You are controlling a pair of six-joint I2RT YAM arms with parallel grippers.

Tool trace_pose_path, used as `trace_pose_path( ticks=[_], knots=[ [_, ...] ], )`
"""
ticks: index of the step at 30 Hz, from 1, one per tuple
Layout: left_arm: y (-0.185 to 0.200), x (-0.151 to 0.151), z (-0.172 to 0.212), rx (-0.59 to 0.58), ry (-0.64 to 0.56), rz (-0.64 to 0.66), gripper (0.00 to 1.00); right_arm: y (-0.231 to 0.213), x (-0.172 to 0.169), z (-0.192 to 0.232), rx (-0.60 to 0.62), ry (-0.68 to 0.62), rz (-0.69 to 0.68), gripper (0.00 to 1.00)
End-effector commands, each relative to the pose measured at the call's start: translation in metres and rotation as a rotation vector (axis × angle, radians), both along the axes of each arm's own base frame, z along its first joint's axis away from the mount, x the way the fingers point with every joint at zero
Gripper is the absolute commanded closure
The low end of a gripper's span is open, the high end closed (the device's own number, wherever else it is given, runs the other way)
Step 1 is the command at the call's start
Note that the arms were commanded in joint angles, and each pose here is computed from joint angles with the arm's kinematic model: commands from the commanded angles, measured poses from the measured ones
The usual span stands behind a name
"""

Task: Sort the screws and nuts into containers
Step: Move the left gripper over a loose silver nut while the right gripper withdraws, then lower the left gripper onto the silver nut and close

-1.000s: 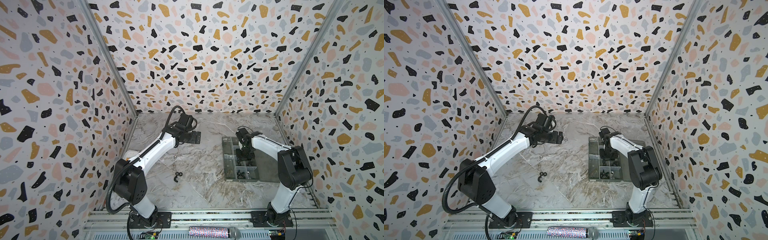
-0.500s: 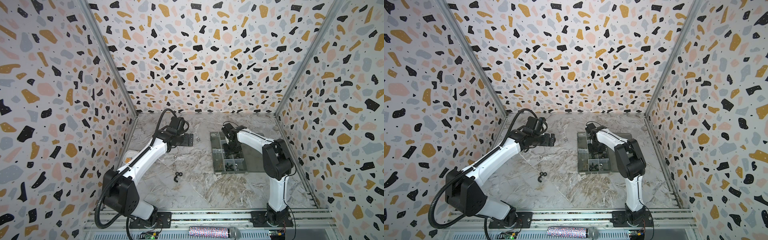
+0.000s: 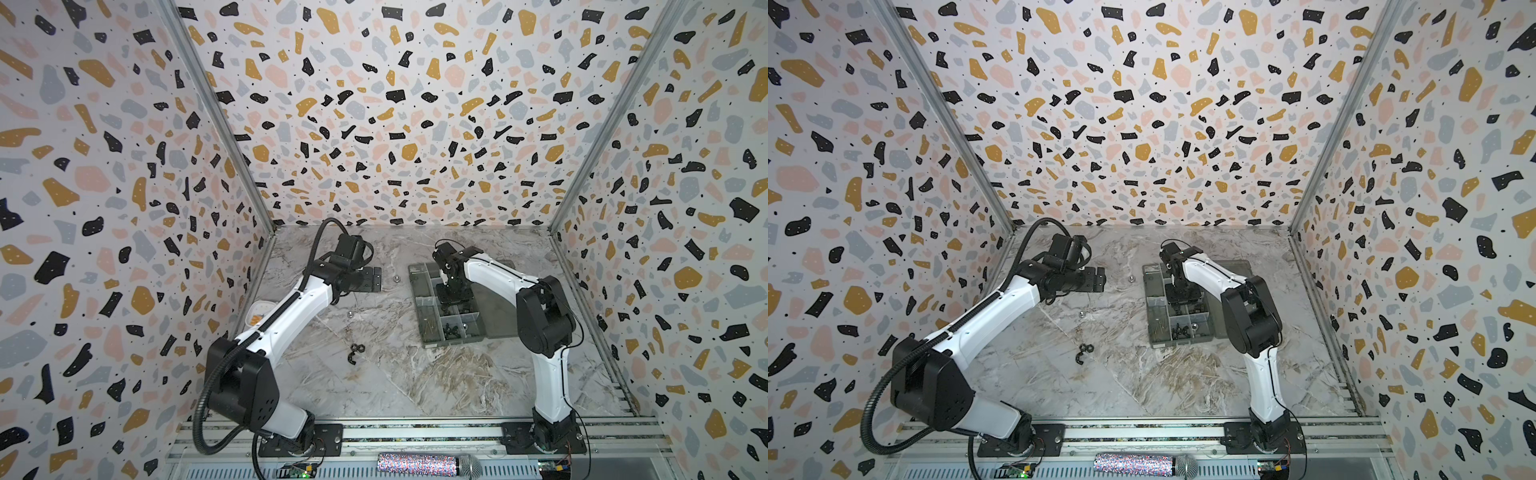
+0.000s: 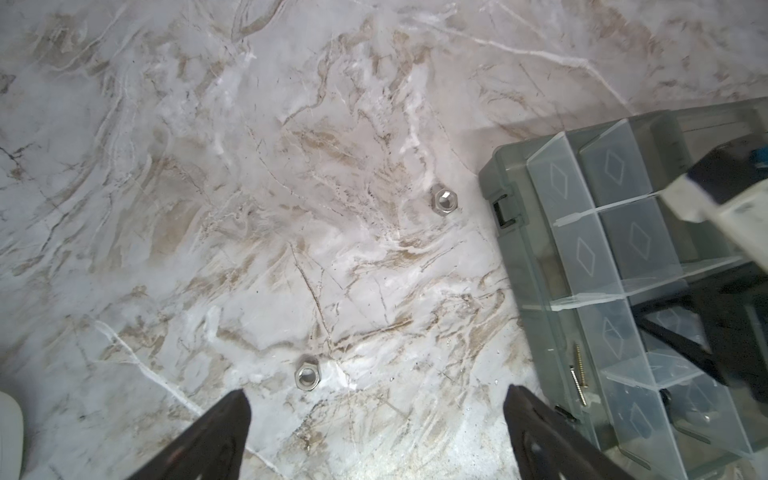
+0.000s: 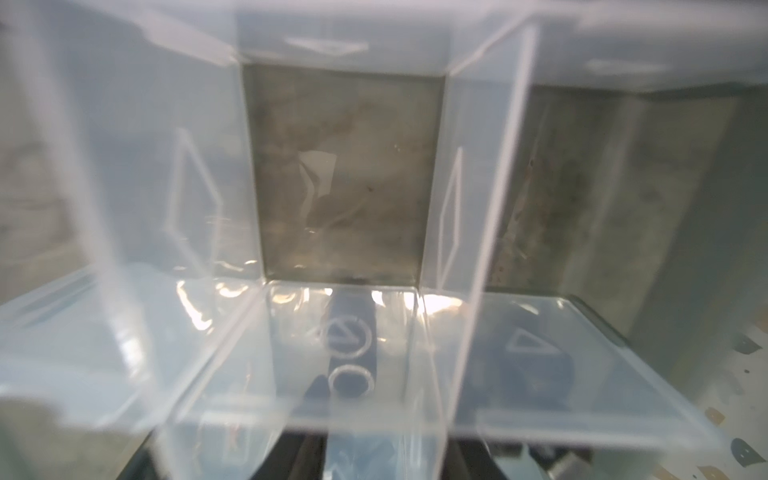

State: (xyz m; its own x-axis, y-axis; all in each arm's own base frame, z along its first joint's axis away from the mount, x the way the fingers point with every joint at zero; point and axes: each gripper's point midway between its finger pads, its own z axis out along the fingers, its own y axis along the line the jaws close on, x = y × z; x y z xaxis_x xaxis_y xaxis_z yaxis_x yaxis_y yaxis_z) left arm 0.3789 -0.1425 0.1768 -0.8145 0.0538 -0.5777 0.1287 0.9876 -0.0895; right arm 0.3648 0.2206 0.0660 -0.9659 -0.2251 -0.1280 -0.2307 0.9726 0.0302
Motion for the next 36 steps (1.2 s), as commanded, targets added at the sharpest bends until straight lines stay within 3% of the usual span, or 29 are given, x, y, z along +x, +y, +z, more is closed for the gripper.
trace_pose_path(
  ticks=[1,6,9,13,16,28,36],
  knots=[
    [0.004,0.017,-0.002,0.053,0.003,0.027,0.07,-0.005,0.003,0.072,0.058,-0.116,0.002,0.55],
    [-0.009,0.041,-0.019,0.097,0.018,0.02,0.1,-0.031,-0.003,0.102,0.084,-0.161,-0.024,0.45],
    [-0.029,0.052,-0.034,0.112,0.036,-0.01,0.1,-0.047,-0.009,0.116,0.102,-0.191,-0.038,0.34],
    [-0.06,0.063,-0.053,0.098,0.068,-0.053,0.1,-0.063,-0.021,0.128,0.122,-0.216,-0.037,0.26],
    [-0.074,0.069,-0.07,0.098,0.097,-0.07,0.09,-0.074,-0.031,0.132,0.14,-0.22,-0.044,0.01],
    [-0.087,0.098,-0.105,0.188,0.145,-0.071,0.07,-0.055,-0.049,0.17,0.401,-0.294,0.039,0.01],
    [-0.088,0.108,-0.121,0.204,0.169,-0.074,0.16,-0.047,-0.038,0.186,0.437,-0.327,0.055,0.01]
  ],
)
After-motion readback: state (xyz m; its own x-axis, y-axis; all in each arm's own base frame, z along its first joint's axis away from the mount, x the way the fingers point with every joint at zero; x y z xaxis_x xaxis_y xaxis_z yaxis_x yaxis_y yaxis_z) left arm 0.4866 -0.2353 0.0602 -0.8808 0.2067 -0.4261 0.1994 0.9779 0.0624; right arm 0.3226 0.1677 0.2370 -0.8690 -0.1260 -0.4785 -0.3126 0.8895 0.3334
